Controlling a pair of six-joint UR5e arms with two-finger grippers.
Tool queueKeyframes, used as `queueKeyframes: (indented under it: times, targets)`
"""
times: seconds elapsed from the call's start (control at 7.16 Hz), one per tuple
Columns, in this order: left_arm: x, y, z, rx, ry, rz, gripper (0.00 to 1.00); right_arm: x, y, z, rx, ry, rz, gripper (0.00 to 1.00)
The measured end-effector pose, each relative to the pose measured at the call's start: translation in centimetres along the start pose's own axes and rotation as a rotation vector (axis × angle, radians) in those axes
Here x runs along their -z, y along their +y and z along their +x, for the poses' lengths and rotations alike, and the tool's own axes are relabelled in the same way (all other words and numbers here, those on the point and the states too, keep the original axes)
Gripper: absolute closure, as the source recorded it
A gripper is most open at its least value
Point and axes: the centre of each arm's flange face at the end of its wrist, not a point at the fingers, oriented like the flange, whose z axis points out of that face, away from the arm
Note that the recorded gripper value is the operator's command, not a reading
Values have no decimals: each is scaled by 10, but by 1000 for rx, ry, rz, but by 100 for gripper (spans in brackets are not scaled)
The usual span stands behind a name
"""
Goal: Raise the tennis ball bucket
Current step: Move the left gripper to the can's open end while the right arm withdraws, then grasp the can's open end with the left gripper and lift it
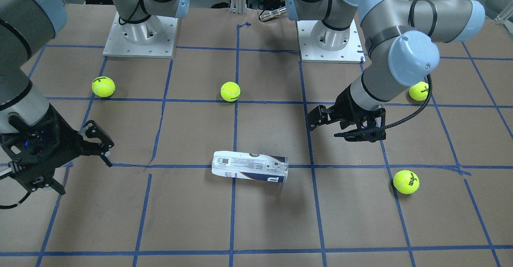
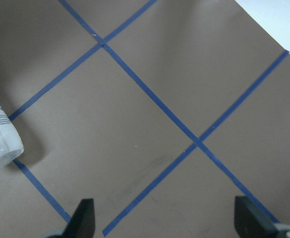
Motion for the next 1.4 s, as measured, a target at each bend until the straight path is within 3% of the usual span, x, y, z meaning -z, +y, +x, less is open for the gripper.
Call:
queueKeyframes:
  times: [0.28,0.56,0.84,1.12,1.4]
  targets:
    - [-45,-36,-4,-21,214,-12,0,33,14,-11,-153,-5,-24,0]
    - [-84,-69,-19,-25,320,-5,0,61,26,-19,-223,56,-44,0]
    - [-118,-86,-19,-10,446,-19,0,80,38,-30,-344,70,-80,0]
    - [-130,-87,-14,3,503,-37,48,92,49,-42,-429,58,-123,0]
    - [-134,-82,0,3,526,-55,67,105,55,-51,-474,73,-130,0]
